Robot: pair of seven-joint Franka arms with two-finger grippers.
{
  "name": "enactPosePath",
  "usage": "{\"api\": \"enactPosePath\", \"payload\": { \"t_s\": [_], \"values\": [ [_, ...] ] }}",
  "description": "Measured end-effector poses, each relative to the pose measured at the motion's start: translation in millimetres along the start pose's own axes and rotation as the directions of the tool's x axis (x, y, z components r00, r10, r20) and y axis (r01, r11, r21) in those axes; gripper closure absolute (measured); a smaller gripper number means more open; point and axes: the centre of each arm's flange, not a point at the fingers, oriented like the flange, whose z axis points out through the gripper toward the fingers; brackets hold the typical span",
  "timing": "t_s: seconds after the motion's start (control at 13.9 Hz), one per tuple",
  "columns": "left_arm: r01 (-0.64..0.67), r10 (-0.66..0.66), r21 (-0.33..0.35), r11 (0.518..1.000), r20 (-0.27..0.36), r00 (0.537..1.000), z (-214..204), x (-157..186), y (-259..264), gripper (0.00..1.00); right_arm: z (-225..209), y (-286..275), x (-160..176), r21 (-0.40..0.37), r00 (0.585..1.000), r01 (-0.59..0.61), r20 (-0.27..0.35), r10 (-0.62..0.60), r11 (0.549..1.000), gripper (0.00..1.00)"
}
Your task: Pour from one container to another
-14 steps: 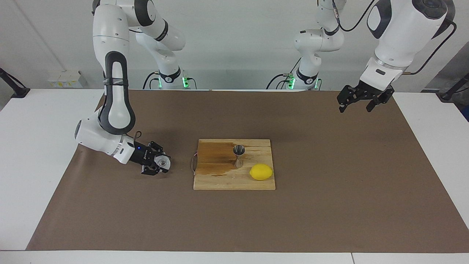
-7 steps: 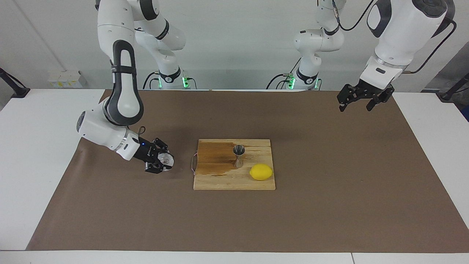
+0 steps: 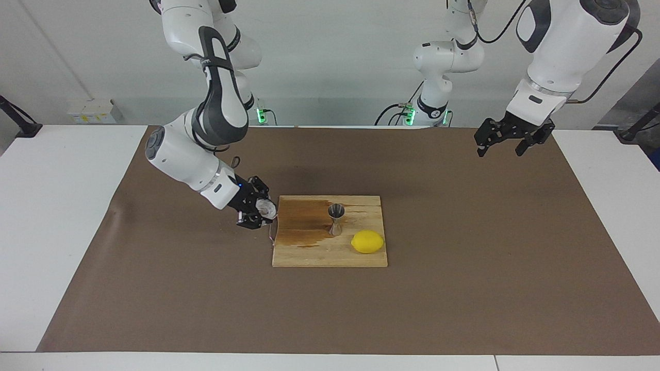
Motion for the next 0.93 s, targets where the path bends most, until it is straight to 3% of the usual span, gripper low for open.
{"api": "enactPosePath", "payload": {
  "t_s": [0.36, 0.93],
  "values": [
    [0.0, 0.0, 0.0, 1.0, 0.0, 1.0, 0, 0, 0, 0.0, 18, -35, 84, -0.074, 0.992, -0.036, 0.12, 0.044, 0.997, 0.53],
    [0.0, 0.0, 0.0, 1.0, 0.0, 1.0, 0, 0, 0, 0.0, 36, -59, 115, -0.21, 0.949, -0.06, 0.291, 0.121, 0.976, 0.54]
  ]
}}
